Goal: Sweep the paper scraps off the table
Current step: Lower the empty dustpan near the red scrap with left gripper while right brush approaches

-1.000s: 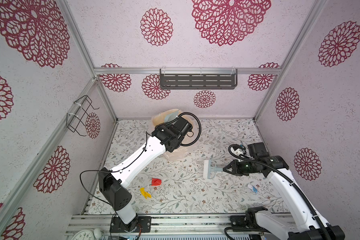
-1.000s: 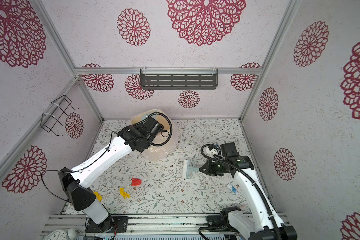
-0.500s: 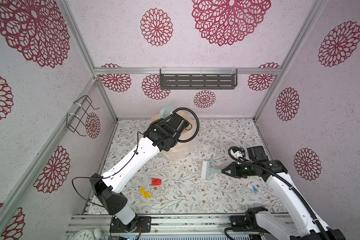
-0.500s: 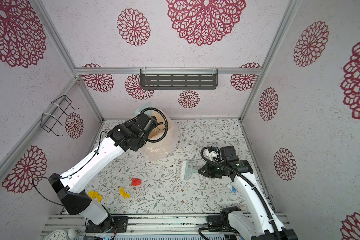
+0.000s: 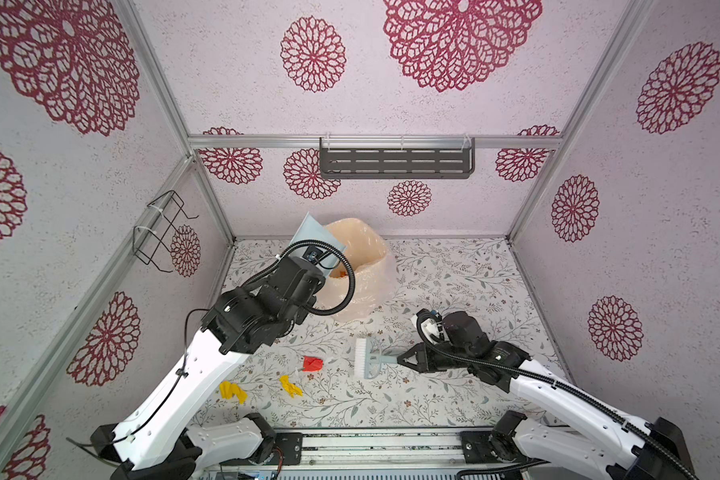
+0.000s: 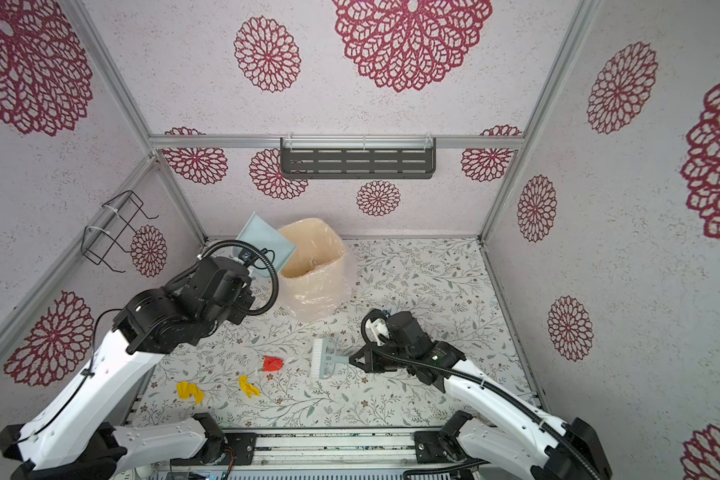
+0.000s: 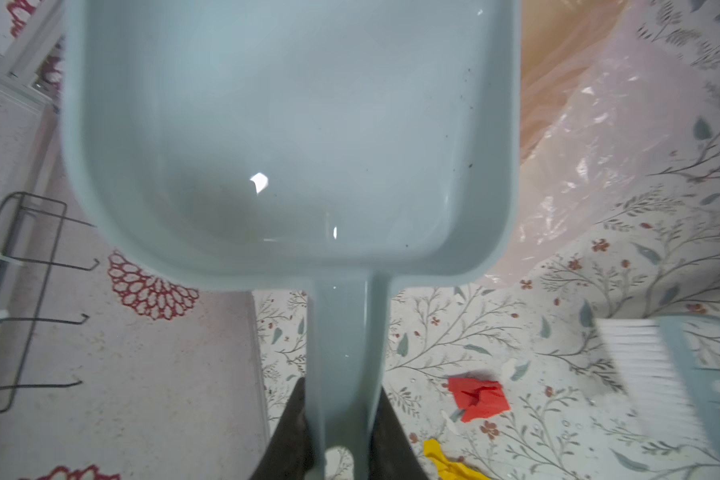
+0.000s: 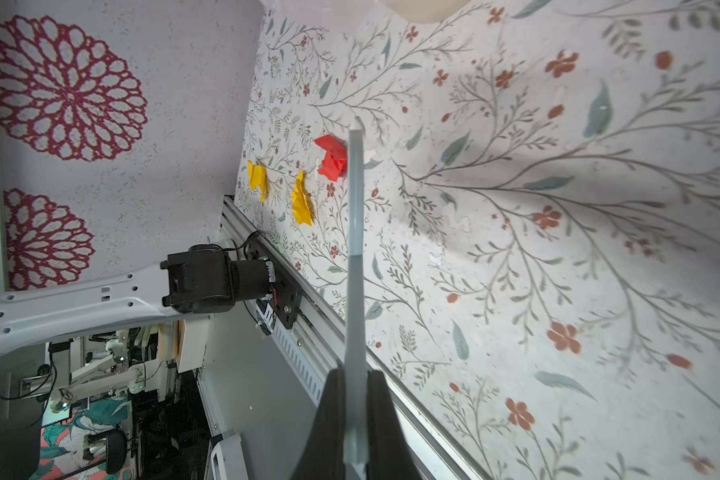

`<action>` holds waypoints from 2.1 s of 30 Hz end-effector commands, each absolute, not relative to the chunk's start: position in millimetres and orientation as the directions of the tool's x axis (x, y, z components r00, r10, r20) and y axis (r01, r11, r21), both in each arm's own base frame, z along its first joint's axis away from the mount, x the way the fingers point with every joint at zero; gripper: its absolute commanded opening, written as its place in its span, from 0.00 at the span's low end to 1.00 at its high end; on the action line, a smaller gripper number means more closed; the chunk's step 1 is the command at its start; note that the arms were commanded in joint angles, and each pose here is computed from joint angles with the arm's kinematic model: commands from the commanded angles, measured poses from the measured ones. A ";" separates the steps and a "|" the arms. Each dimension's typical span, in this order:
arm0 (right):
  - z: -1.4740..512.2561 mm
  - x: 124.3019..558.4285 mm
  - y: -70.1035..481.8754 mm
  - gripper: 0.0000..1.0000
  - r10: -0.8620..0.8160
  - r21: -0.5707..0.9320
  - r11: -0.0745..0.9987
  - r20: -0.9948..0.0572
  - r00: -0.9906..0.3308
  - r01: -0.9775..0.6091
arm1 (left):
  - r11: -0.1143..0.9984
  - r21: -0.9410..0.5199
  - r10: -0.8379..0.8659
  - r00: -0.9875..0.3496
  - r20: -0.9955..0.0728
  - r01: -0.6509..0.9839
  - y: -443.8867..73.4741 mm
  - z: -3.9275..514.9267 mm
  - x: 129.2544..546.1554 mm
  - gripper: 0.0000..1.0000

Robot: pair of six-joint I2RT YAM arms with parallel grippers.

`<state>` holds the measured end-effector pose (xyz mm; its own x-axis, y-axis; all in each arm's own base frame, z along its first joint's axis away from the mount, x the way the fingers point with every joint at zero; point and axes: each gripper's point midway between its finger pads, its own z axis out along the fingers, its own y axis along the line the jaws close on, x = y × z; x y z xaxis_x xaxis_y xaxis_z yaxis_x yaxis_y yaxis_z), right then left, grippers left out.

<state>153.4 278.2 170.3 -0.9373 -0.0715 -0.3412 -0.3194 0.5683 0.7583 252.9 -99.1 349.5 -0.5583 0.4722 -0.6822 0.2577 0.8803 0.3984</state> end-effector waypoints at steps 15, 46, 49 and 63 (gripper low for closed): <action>182.9 159.7 427.9 0.00 -0.085 0.821 0.427 -0.380 -0.921 -0.378 | 0.955 0.101 0.262 -0.634 -0.728 0.280 -100.6 327.8 207.1 0.00; 99.0 176.5 369.2 0.00 0.037 0.780 0.616 -0.162 -0.986 -0.105 | 0.957 0.054 0.241 -0.676 -0.696 0.286 -103.0 311.5 198.4 0.00; 93.5 170.2 337.7 0.00 0.057 0.752 0.654 -0.151 -0.987 -0.077 | 0.956 0.046 0.241 -0.687 -0.686 0.289 -105.5 306.8 198.1 0.00; 132.5 171.2 270.3 0.00 0.082 0.717 0.691 -0.201 -0.976 -0.090 | 0.946 -0.013 0.239 -0.724 -0.647 0.324 -120.1 295.5 192.6 0.00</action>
<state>172.8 263.5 120.4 -0.9726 0.1399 -0.1855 -0.0363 0.6972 0.7159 195.4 -111.1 300.9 -0.7083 0.2436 -0.6626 0.3065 0.9516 0.0223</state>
